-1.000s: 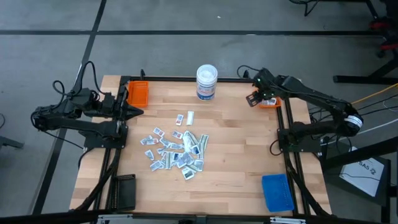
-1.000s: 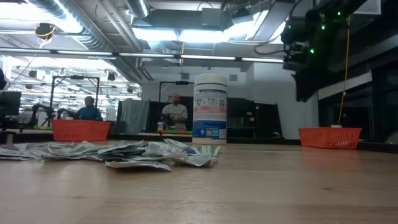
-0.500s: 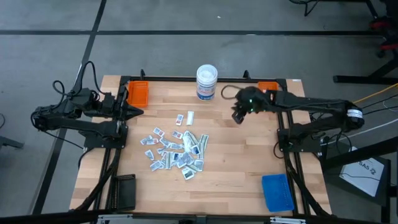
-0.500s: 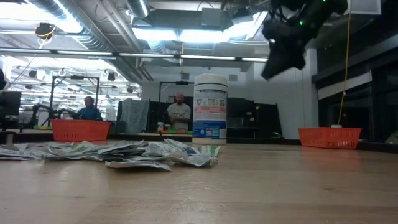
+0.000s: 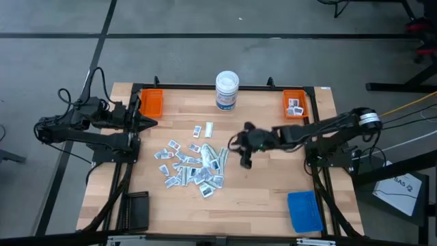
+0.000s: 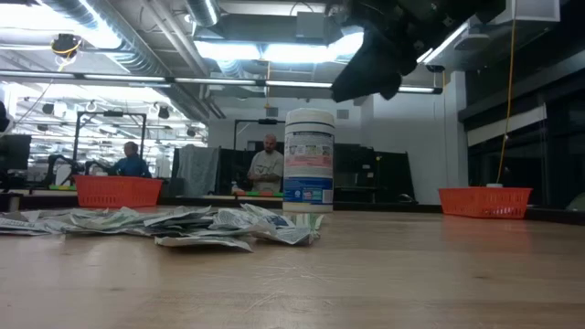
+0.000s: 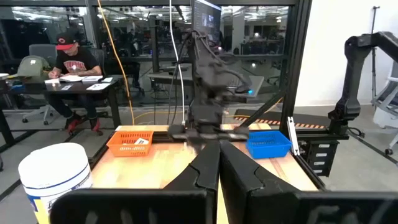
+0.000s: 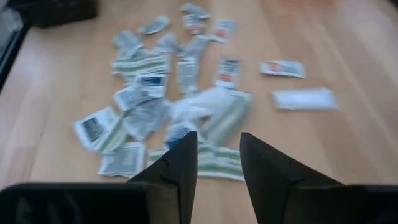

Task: Pick & Place First Aid Supplies
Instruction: Put the blue alcohol pad into the blue bin

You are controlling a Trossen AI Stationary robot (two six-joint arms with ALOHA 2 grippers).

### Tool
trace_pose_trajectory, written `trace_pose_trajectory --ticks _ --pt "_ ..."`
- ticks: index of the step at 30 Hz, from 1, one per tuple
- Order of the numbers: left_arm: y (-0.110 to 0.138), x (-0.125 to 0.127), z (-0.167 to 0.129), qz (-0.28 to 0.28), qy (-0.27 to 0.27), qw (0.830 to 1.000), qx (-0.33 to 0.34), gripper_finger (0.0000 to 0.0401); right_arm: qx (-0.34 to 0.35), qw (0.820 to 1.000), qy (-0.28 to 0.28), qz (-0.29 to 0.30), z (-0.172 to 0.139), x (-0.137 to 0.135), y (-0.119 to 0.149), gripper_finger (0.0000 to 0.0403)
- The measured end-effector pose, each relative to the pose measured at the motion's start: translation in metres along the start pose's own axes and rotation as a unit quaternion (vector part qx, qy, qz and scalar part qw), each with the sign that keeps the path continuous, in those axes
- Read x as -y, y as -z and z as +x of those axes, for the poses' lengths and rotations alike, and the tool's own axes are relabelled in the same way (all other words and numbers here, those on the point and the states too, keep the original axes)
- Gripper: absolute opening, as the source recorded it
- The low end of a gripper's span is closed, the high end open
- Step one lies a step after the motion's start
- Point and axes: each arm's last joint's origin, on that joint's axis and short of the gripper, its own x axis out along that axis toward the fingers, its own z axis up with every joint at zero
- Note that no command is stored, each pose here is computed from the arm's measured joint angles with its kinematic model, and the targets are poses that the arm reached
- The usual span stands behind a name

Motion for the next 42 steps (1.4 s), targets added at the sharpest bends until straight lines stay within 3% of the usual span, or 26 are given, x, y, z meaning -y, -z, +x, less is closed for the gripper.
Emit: trace_pose_trajectory --ticks 6,14,26,31,36,42 --pt "0.000 0.000 0.000 0.000 0.000 1.000 0.000 0.0004 0.022 0.995 -0.038 -0.088 0.031 -0.033 0.013 0.0122" --pt "0.000 0.000 0.000 0.000 0.000 1.000 0.000 0.0004 0.062 0.984 -0.053 -0.159 0.054 -0.052 0.015 0.0122" --pt "0.000 0.000 0.000 0.000 0.000 1.000 0.000 0.0004 0.053 0.971 -0.049 -0.228 0.094 -0.074 -0.026 0.0122" --pt "0.000 0.000 0.000 0.000 0.000 1.000 0.000 0.0004 0.019 0.965 -0.053 -0.257 0.120 -0.083 -0.028 0.0122" --pt "0.000 0.000 0.000 0.000 0.000 1.000 0.000 0.0004 0.016 0.961 -0.091 -0.259 0.144 -0.093 -0.029 0.0122" --pt "0.000 0.000 0.000 0.000 0.000 1.000 0.000 0.0004 -0.003 0.961 -0.096 -0.260 0.162 -0.094 -0.023 0.0122"
